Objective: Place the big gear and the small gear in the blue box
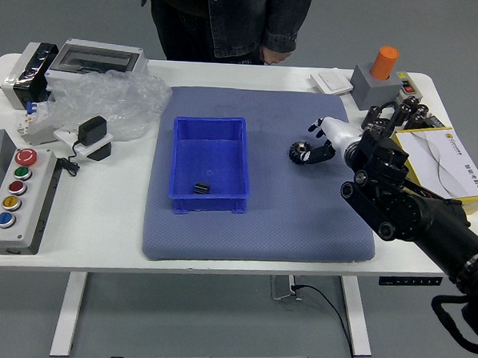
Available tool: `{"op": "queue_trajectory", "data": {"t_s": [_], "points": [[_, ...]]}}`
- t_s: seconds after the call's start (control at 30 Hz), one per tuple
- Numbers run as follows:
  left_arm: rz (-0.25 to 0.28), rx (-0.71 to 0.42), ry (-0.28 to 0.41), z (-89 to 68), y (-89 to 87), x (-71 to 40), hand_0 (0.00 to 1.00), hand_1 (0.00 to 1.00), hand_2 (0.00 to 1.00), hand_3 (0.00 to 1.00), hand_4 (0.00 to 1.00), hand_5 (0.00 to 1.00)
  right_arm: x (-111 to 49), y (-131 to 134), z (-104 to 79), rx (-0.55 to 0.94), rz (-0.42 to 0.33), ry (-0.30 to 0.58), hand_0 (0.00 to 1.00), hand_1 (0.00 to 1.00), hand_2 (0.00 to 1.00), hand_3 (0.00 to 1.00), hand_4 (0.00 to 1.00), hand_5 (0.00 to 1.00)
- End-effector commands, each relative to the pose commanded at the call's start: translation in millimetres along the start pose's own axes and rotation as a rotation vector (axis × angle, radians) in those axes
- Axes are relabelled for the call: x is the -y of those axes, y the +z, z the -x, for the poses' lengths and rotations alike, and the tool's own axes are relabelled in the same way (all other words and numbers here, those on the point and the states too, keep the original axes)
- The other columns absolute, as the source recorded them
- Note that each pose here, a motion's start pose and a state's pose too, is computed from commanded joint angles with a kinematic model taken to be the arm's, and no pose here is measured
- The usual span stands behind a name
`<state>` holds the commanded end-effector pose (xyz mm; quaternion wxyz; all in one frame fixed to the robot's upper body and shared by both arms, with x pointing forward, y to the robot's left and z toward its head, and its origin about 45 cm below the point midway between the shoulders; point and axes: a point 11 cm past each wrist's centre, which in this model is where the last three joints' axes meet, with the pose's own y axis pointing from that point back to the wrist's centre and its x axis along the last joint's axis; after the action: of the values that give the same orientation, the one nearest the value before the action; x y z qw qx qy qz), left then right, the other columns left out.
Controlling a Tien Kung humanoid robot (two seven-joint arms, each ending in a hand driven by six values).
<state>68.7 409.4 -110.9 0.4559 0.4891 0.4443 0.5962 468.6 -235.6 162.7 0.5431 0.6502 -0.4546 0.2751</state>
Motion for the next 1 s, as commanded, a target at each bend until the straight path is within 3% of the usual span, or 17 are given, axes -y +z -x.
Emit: {"op": "queue_trajectory", "data": {"t_s": [1.0], "points": [[-0.009,0.014,-0.002,1.6,-3.3,0.3,0.73,0.678,0.707,0.697,0.447,0.039,5.2,-13.2,17.3,0.018,0.016,-0.03,0.71,0.665,0.774,0.807,0.745,0.238]]}}
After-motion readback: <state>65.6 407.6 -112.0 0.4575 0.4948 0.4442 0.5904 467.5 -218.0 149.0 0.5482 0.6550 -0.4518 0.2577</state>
